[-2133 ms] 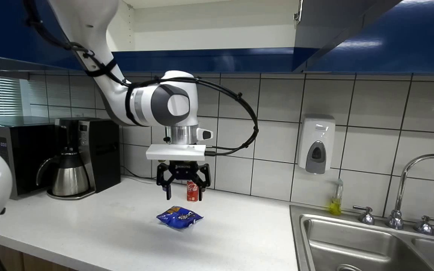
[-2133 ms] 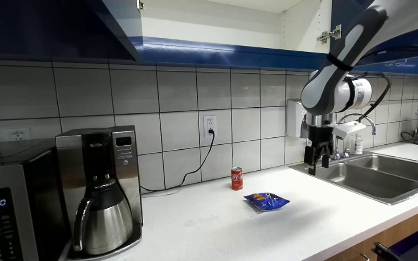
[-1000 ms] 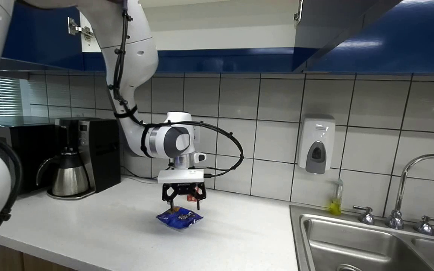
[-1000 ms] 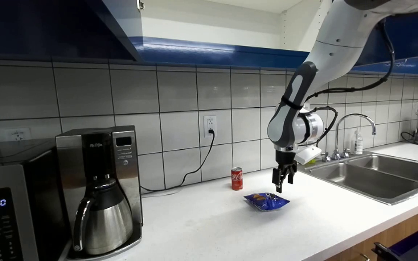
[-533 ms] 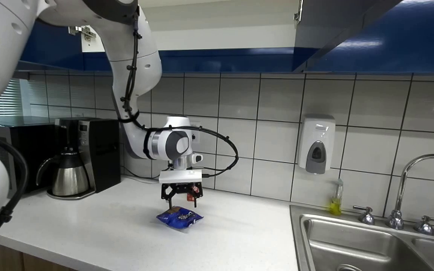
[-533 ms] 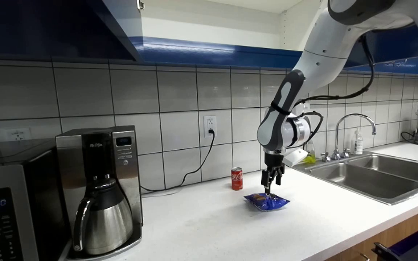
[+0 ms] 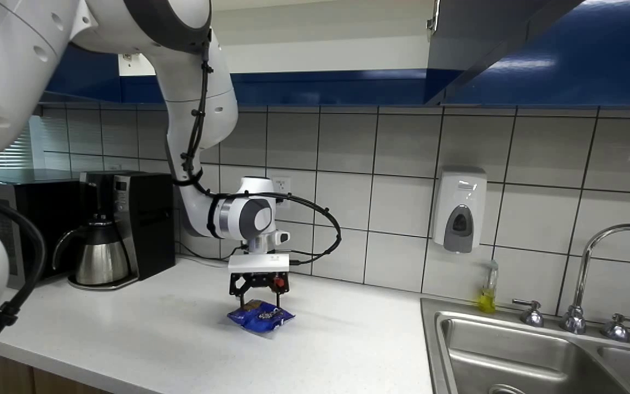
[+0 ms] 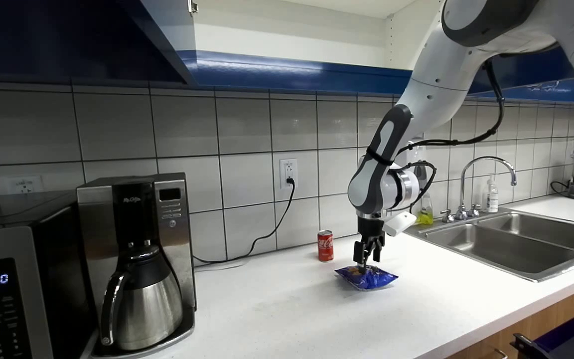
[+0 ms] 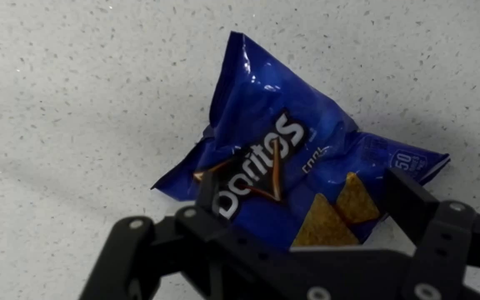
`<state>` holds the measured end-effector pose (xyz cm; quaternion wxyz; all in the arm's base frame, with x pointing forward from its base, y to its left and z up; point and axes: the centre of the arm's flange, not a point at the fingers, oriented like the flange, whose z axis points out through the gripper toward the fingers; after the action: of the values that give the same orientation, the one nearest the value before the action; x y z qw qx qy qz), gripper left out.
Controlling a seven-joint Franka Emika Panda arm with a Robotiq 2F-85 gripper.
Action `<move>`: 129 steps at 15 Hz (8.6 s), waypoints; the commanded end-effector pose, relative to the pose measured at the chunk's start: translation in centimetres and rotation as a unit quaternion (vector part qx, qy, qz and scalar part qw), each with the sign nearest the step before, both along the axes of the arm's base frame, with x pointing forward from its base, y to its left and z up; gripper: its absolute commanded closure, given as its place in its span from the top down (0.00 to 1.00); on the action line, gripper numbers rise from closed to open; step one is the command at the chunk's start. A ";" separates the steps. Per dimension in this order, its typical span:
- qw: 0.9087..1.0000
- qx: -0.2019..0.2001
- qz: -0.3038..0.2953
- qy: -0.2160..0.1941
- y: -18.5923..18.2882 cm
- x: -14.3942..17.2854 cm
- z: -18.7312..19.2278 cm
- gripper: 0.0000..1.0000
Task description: Put the blue packet in the open upper cabinet.
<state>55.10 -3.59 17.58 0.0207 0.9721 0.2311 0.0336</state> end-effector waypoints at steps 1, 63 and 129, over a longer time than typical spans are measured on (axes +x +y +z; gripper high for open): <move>1.000 0.005 0.017 0.002 -0.4 0.7 -0.6 1.00; 1.000 0.007 0.014 -0.006 -0.9 3.6 6.7 0.01; 0.997 0.050 0.025 0.045 9.7 -17.3 36.6 0.01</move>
<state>36.85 5.77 52.08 -0.0422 0.9645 0.2607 0.0093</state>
